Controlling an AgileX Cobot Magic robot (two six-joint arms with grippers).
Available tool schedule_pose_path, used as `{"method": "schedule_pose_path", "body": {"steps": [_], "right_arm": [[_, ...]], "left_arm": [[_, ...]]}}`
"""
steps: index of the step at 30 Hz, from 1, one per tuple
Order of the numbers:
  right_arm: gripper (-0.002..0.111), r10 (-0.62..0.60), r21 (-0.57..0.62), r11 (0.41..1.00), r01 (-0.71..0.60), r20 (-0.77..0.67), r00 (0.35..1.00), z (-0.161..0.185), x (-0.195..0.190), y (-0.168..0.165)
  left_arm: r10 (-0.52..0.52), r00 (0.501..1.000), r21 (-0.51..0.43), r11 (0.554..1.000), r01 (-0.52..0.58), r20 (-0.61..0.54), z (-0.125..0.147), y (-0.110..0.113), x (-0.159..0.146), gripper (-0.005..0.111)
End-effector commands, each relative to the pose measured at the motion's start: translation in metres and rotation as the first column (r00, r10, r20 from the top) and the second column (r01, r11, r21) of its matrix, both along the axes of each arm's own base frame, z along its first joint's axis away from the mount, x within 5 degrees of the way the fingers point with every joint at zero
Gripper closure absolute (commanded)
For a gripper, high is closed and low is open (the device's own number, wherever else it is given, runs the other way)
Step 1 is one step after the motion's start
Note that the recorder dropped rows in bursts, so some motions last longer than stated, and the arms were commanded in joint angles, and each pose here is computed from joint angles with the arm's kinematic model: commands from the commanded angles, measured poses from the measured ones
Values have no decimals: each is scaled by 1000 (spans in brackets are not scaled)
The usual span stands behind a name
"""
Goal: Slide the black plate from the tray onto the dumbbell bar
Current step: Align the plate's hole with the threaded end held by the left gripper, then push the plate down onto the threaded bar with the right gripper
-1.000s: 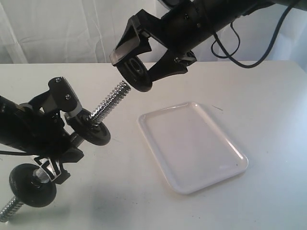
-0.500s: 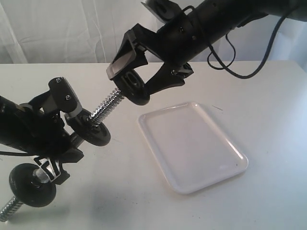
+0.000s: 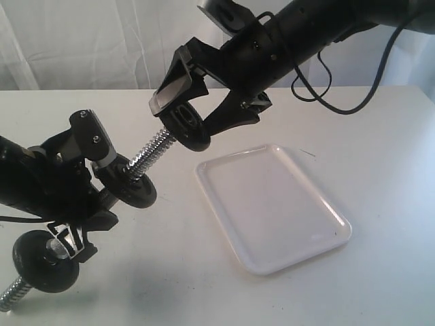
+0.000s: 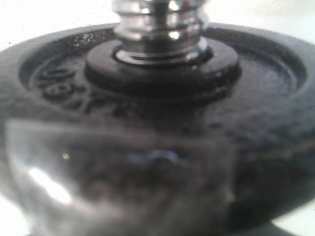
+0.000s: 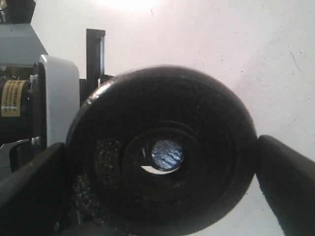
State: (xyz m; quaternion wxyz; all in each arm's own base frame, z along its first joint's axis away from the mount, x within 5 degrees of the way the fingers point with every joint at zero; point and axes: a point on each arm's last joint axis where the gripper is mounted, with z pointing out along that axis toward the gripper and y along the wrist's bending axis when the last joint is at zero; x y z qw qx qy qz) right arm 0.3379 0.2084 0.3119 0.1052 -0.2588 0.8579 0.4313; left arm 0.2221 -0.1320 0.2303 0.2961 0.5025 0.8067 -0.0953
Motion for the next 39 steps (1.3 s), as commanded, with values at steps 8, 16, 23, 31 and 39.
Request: {"method": "schedule_pose_path", "body": {"steps": [8,16,23,31,39], "right_arm": [[108,10,77,997,-9,-11,1000,-1,3,5],[108,20,81,997,-19,-13,1000,0,1,9],[108,45,72,996,-43,-27,999,-7,-1,19],[108,73,59,996,-69,-62,995,-25,0,30],[88,106,184,977,-107,12,994,-15,2,33]], "left_arm": [[6,993,-71,997,2,116,26,-1,1,107],[15,991,-74,997,-5,131,26,-1,2,107],[21,990,-76,997,-10,142,27,-1,3,107],[22,989,-77,997,-11,144,27,-1,3,107],[22,989,-77,997,-11,144,27,-1,3,107]]}}
